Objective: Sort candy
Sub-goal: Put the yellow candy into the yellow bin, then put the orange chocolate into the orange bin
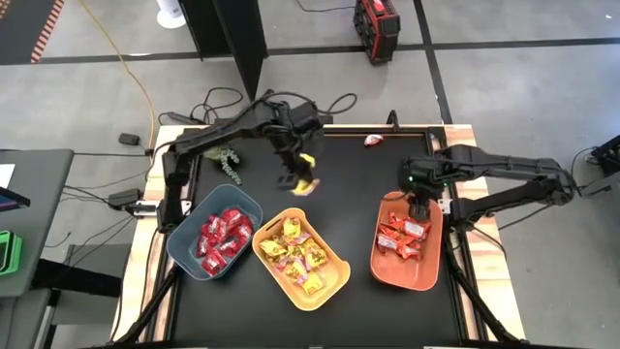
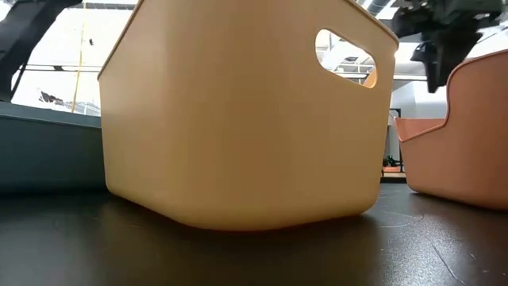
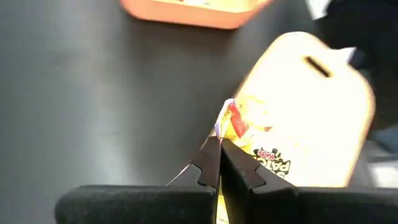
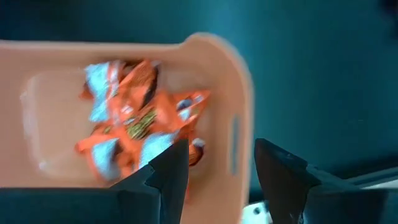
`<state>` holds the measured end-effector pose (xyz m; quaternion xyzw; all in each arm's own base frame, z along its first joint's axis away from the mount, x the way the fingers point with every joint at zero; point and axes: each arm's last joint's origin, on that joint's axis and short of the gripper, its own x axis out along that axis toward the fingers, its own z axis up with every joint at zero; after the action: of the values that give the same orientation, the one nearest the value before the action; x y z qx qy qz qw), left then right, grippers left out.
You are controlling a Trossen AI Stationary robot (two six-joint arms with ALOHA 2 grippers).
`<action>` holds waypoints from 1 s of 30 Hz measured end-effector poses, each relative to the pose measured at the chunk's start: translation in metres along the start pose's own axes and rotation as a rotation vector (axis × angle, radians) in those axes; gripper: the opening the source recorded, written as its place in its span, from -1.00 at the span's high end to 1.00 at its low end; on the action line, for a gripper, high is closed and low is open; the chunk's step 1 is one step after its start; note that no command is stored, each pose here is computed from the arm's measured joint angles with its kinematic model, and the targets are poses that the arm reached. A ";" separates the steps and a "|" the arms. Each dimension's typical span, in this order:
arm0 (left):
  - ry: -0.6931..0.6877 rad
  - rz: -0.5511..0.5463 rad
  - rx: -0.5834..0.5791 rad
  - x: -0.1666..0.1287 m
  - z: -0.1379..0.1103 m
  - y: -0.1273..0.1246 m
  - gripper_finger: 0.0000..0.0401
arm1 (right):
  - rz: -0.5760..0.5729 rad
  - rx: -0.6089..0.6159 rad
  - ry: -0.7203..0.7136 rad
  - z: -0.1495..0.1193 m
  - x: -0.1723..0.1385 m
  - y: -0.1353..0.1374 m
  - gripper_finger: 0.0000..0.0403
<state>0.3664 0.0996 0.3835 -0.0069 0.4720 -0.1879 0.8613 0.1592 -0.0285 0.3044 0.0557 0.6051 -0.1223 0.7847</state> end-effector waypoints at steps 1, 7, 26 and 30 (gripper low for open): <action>-0.010 -0.030 -0.004 -0.004 0.000 -0.006 1.00 | -0.007 0.007 -0.021 0.003 0.000 -0.005 0.02; 0.104 -0.130 0.016 0.016 -0.001 -0.040 1.00 | -0.078 0.079 -0.248 0.024 -0.001 -0.036 0.02; 0.239 -0.347 -0.306 0.110 -0.051 -0.028 0.53 | -0.312 0.419 -0.483 0.044 0.015 -0.153 -0.10; 0.227 -0.326 -0.324 0.106 -0.048 -0.026 0.05 | -0.288 0.397 -0.435 0.055 0.039 -0.166 -0.14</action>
<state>0.3702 0.0485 0.2763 -0.1995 0.5824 -0.2457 0.7488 0.1771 -0.2060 0.2910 0.0939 0.3893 -0.3565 0.8441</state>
